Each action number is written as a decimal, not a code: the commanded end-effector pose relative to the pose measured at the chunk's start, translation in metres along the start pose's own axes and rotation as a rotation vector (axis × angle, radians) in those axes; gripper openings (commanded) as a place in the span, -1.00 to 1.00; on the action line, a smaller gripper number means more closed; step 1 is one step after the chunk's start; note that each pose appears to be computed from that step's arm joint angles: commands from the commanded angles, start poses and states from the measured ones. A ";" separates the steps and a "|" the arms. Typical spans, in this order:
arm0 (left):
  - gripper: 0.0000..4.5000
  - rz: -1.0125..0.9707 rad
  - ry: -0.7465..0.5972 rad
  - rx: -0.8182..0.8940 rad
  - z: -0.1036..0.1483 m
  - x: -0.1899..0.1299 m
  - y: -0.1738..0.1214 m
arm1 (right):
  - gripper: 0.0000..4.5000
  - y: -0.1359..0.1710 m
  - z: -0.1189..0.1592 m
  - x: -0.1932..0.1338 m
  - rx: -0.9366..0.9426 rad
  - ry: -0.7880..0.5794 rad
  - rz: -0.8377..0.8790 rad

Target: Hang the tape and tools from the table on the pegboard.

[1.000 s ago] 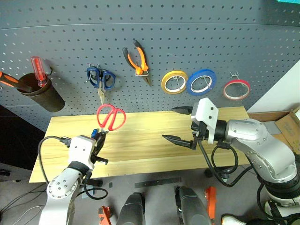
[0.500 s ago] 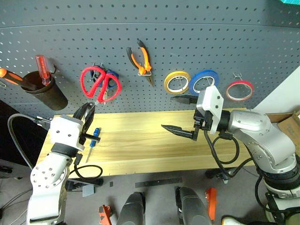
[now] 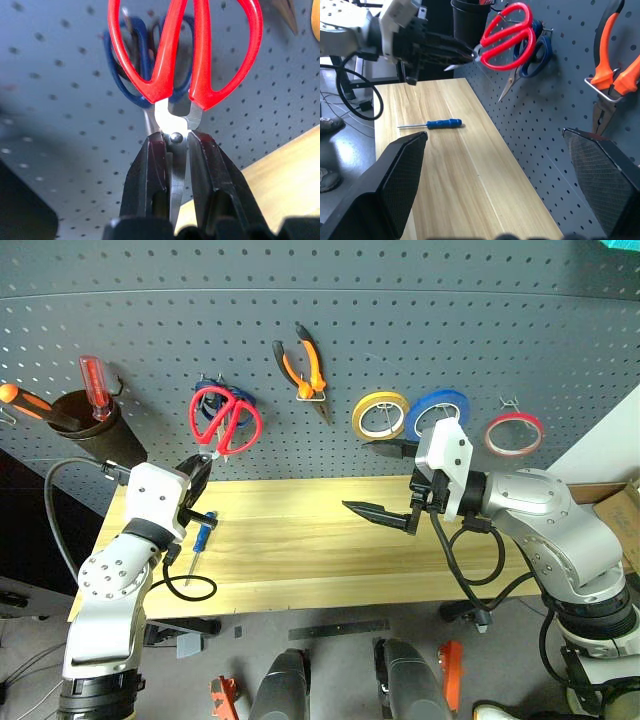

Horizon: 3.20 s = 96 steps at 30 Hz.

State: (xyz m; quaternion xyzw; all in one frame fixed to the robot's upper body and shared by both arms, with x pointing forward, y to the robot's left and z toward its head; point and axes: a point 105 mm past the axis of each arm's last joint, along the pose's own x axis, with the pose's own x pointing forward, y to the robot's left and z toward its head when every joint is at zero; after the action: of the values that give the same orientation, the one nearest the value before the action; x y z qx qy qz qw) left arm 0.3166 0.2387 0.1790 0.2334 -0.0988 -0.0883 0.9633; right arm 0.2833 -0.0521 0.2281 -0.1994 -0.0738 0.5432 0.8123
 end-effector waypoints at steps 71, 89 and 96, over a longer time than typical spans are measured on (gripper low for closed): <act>-0.79 0.148 0.597 -0.299 -0.137 -0.016 0.022 | 1.00 0.031 0.001 0.084 0.181 0.121 -0.092; -0.79 0.451 -0.094 0.066 0.027 -0.036 0.064 | 1.00 0.012 0.058 0.041 -0.049 -0.212 0.050; -0.79 0.584 -0.298 -0.012 0.085 -0.014 0.122 | 1.00 0.002 0.060 0.045 -0.080 -0.232 0.042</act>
State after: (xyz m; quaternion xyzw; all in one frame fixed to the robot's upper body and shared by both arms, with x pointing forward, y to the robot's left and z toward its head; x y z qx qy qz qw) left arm 0.3013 0.3036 0.2908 0.1913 -0.2748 0.1441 0.9312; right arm 0.2843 0.0028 0.2629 -0.1613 -0.1482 0.5769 0.7869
